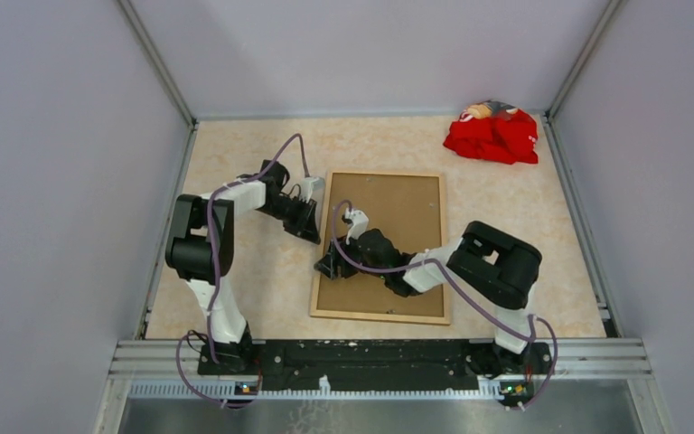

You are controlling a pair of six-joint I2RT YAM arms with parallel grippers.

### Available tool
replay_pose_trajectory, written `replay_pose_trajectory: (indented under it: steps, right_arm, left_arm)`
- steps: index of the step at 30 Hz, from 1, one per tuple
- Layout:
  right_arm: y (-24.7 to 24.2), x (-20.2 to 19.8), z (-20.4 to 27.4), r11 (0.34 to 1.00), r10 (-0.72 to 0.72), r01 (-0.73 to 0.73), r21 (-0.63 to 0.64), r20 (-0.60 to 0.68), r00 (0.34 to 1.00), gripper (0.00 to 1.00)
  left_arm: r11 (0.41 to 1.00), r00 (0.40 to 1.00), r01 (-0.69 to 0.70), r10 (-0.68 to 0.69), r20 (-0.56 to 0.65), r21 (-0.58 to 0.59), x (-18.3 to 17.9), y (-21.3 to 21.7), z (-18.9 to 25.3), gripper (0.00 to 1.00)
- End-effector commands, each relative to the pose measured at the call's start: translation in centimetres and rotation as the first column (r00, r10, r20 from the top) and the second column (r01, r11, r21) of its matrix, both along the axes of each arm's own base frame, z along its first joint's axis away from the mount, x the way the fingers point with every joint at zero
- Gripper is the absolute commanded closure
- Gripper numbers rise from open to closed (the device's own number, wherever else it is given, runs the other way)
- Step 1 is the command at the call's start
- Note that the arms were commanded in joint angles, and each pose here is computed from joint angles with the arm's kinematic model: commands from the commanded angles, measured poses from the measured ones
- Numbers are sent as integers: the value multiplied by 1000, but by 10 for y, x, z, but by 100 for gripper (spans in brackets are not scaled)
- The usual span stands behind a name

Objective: Put the photo into the frame
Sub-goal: Install the photo frame at the center of the board.

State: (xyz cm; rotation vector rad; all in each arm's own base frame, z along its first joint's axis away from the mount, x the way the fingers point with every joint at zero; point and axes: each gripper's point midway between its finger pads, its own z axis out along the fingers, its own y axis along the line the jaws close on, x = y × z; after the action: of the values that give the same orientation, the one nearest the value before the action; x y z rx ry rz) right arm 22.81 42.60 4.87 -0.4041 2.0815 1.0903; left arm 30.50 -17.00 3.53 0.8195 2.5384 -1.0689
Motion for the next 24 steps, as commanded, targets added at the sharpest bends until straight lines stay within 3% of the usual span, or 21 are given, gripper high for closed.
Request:
replay_pose_trajectory:
  steps: [1,24]
  right_arm:
    - [8,9,3,1000,4,-4,18,-4,1000,44]
    - [12,9,4,998,33,-32,49,-25,999,47]
  left_arm:
    - [1000,1000,12,-12,-29,8,-6,0,-12,79]
    - [999,1000,12,-11,-27,33,-4,4,-15,81]
